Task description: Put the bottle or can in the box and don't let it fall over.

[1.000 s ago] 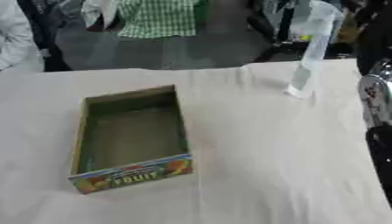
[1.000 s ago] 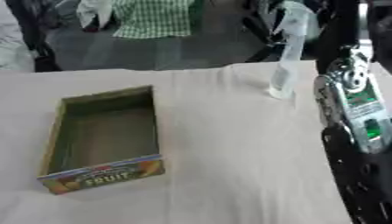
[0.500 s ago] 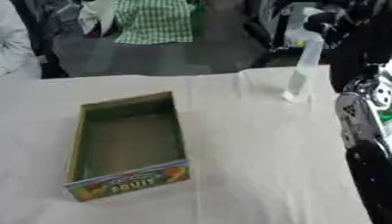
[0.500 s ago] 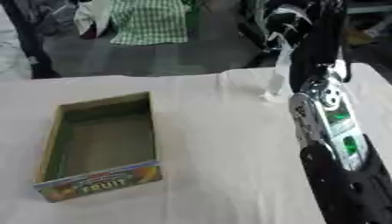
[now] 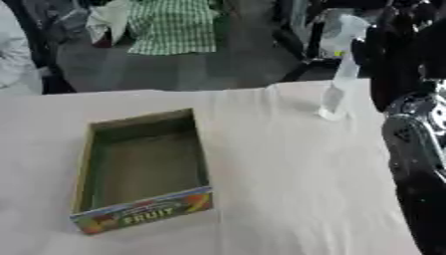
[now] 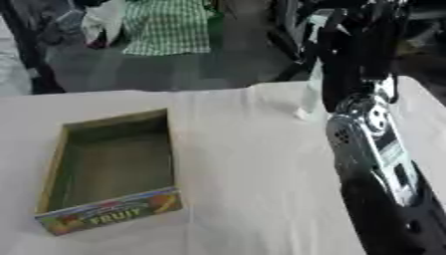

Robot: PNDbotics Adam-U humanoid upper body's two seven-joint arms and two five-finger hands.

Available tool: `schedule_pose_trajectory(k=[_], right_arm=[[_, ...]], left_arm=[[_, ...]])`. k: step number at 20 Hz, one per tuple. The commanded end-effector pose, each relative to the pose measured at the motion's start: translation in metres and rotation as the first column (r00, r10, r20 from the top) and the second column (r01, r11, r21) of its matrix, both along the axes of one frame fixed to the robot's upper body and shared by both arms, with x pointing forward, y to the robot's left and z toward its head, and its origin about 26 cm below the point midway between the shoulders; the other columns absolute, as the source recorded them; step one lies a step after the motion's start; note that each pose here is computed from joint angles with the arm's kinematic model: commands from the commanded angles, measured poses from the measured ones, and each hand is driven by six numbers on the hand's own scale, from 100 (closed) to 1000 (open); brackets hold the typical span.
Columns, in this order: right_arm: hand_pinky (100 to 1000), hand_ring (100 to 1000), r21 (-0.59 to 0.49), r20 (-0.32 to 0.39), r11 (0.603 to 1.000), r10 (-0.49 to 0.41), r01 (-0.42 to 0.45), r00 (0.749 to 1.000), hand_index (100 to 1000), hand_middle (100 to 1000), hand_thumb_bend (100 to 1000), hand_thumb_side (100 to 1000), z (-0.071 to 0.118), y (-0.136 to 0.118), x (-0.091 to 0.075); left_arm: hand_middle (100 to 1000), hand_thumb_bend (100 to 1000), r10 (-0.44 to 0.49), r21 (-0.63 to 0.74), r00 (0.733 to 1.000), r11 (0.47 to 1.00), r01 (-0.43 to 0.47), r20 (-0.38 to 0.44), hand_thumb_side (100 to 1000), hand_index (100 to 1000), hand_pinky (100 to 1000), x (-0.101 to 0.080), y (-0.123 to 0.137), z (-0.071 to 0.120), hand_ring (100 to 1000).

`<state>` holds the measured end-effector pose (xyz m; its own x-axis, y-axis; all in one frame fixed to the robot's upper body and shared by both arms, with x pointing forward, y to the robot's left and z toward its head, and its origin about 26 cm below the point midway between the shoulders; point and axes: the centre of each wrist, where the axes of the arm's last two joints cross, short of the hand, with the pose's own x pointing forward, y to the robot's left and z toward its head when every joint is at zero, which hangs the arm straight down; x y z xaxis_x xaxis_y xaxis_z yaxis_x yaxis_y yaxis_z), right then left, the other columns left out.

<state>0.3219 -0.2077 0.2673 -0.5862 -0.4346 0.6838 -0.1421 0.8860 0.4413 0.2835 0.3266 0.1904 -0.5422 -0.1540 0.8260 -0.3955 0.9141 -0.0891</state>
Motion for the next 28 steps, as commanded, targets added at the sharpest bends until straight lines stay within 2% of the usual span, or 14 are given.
schedule_pose_trajectory(k=[1,11,18,19,23,28], right_arm=[[100,100,0.016,0.034,0.998,0.063,-0.063,0.997,1000,238,179,896,0.008,0.003,-0.01],[148,128,0.096,-0.028,0.973,0.215,-0.212,0.976,1000,293,188,903,-0.002,0.004,-0.012],[149,131,0.166,-0.087,0.95,0.281,-0.265,0.956,1000,297,179,830,-0.008,-0.002,-0.012],[146,130,0.19,-0.101,0.942,0.299,-0.277,0.949,1000,297,188,832,-0.009,-0.004,-0.012],[136,127,0.361,-0.143,0.86,0.433,-0.36,0.89,1000,295,208,853,-0.009,-0.026,-0.01],[127,124,0.418,-0.203,0.837,0.466,-0.355,0.861,1000,292,224,875,-0.019,-0.031,-0.004]], left_arm=[[784,862,-0.006,0.024,0.999,1.0,0.005,0.033,616,828,823,-0.002,0.0,0.011,836],[784,860,-0.007,0.028,1.0,1.0,0.006,0.028,617,827,823,-0.002,0.001,0.011,836],[784,861,-0.008,0.028,1.0,1.0,0.007,0.026,617,825,822,-0.002,0.0,0.011,833],[784,862,-0.009,0.028,1.0,1.0,0.008,0.026,617,825,822,-0.002,0.0,0.011,833],[784,863,-0.009,0.028,1.0,1.0,0.008,0.026,618,824,822,-0.001,0.0,0.011,833],[784,863,-0.014,0.028,0.999,1.0,0.013,0.029,618,824,820,-0.001,-0.001,0.012,833]])
